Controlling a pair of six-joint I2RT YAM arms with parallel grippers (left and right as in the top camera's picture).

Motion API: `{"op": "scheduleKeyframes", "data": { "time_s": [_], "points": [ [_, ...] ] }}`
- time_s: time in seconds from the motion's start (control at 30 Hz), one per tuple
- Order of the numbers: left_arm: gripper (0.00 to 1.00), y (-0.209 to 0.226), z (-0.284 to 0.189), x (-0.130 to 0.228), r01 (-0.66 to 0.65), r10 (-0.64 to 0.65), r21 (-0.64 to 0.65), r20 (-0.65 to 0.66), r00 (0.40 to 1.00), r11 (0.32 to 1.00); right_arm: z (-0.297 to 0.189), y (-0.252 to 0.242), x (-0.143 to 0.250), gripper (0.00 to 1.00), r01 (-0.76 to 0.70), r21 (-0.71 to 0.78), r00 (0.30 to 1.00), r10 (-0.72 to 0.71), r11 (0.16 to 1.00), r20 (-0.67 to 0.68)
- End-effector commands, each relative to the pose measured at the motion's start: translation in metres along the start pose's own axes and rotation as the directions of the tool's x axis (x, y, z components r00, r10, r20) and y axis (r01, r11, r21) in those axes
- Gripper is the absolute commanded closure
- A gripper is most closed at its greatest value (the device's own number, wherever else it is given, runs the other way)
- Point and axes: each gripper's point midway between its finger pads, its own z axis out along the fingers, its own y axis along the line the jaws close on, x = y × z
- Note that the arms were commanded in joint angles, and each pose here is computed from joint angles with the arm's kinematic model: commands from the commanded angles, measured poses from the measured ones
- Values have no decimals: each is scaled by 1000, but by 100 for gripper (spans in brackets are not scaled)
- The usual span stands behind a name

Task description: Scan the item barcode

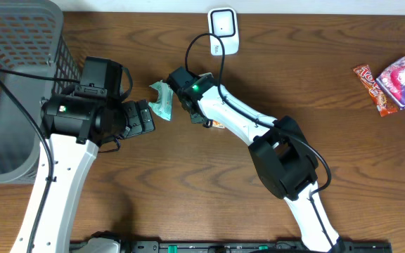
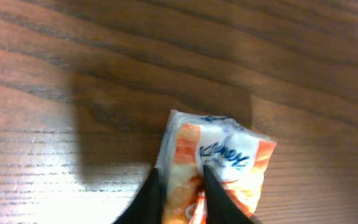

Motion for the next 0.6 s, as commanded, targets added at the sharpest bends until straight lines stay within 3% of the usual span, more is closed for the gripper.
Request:
{"op": "scheduleKeyframes", "data": {
  "time_s": [0.0,0.17,0.33,0.43,0.57],
  "points": [
    [2,4,1,-1,-5,6,-19,2,1000,1000,8,-4,6,99,27,21,999,-27,999,-19],
    [2,4,1,-1,-6,6,-19,2,1000,1000,5,-9,2,99,63,-27,996,-64,998,-60],
    [2,4,1,-1,-6,6,-19,2,1000,1000,-19,8,-12,99,35,-342,985,-90,939,-147],
    [2,4,1,-1,-6,6,-19,2,1000,1000,-45,21,-29,99,32,-595,981,-138,803,-134],
    [2,4,1,-1,-6,6,-19,2,1000,1000,-88,25,-46,99,11,-862,981,-171,506,-88]
  ]
}}
